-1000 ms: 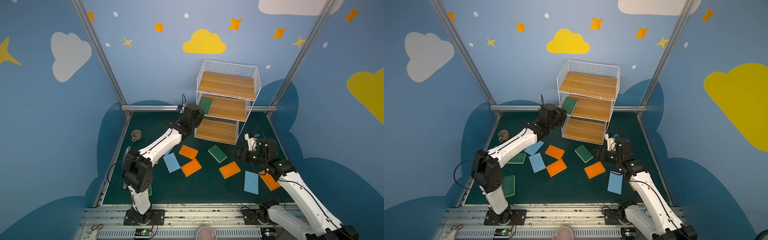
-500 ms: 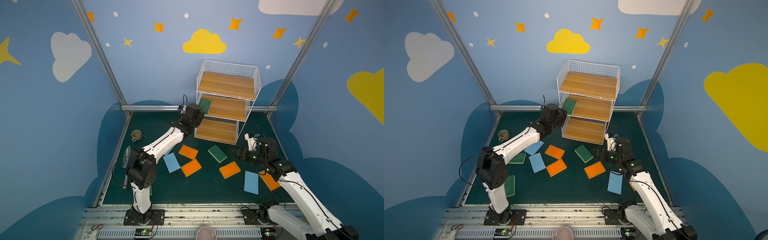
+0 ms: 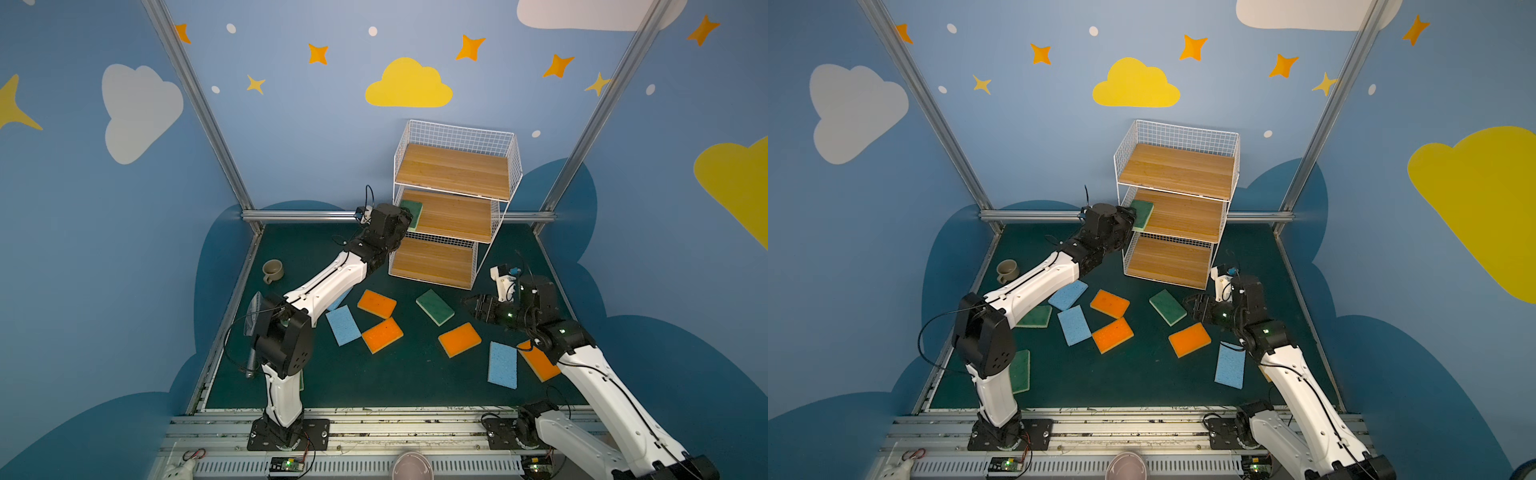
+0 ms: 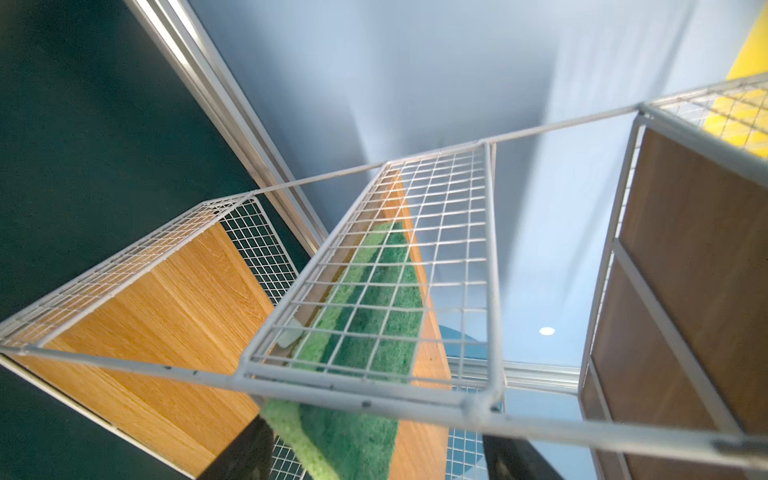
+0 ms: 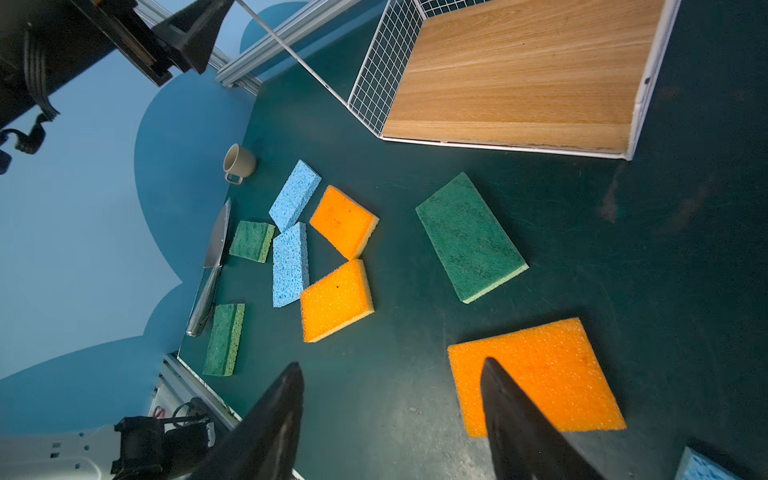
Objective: Arrange cleaning sponges on a shelf
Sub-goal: Place the cleaning sponge on the shelf.
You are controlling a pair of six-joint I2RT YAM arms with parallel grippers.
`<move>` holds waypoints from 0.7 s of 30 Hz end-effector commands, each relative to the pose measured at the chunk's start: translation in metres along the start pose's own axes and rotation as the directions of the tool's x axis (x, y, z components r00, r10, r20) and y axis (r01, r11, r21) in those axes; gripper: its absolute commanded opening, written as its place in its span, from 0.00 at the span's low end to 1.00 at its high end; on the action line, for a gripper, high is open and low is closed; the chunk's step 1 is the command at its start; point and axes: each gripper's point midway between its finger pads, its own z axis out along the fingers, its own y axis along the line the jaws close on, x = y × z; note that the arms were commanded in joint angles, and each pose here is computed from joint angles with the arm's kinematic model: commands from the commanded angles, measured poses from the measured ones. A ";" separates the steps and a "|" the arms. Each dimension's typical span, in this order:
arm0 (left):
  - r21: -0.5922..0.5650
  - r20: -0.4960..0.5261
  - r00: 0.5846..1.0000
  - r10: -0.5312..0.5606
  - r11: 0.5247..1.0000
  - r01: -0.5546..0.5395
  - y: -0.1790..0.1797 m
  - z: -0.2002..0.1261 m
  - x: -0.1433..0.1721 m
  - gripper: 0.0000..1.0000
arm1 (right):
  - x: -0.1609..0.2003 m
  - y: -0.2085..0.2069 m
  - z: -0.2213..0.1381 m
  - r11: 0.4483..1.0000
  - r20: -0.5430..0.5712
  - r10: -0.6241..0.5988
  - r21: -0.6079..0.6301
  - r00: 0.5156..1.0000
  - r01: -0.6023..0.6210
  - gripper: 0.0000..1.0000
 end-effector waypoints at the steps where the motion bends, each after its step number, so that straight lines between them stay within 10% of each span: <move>1: 0.030 0.018 0.998 0.065 0.997 -0.065 -0.007 -0.013 0.000 0.97 | 0.006 0.001 -0.003 1.000 -0.013 -0.007 -0.012 1.000 0.007 0.72; 12: 0.065 -0.032 0.975 0.222 0.974 -0.219 0.014 -0.061 0.008 0.99 | 0.026 0.022 0.012 0.992 -0.135 -0.028 -0.122 0.990 0.011 0.55; 21: 0.035 -0.198 0.865 0.461 0.885 -0.464 0.085 -0.136 0.020 0.99 | 0.066 0.058 0.065 0.981 -0.313 -0.129 -0.180 0.941 0.075 0.65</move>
